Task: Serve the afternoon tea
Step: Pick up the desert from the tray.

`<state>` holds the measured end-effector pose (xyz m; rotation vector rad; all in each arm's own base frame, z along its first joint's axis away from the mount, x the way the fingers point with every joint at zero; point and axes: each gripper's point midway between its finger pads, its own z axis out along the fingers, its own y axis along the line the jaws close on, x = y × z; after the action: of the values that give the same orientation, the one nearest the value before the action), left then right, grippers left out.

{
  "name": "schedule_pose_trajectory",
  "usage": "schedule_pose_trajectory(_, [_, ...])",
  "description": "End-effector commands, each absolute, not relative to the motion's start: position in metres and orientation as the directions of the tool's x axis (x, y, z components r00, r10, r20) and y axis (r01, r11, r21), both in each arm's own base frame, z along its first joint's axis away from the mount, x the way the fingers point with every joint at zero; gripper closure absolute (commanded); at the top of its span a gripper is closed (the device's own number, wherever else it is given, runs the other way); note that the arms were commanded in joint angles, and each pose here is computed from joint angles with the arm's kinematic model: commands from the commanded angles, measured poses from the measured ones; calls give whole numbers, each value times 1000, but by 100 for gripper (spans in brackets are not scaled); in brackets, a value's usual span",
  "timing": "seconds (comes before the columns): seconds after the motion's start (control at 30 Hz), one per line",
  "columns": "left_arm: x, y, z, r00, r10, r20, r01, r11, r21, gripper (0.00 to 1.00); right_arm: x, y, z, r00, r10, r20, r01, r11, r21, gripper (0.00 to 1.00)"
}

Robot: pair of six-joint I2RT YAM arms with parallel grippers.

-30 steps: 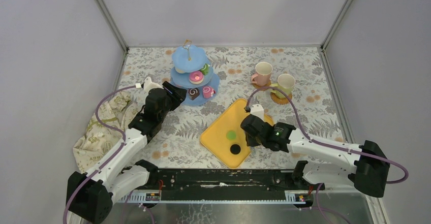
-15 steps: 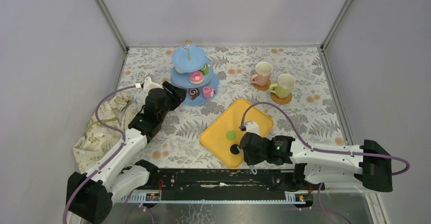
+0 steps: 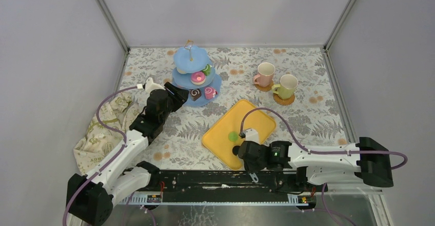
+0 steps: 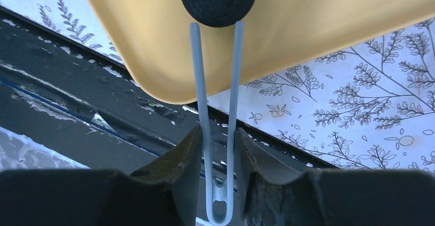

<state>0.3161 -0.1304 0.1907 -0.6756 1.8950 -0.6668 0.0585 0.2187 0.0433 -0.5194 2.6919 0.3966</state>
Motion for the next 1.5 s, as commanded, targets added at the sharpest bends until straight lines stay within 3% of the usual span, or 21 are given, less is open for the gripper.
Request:
schedule_pose_trajectory(0.0, [318, -131, 203, -335, -712, -617, -139, 685, -715, 41, 51, 222, 40, -885, -278, -373, -370, 907, 203, 65])
schedule_pose_trajectory(0.9, [322, -139, 191, -354, -730, -584, -141, 659, -738, 41, 69, 235, 54, -862, -315, -398, -376, 923, 84, 59])
schedule_pose_trajectory(1.47, [321, -142, 188, -361, -742, -565, -139, 642, -754, 41, 63, 228, 57, -884, -362, -296, -401, 912, 83, 58])
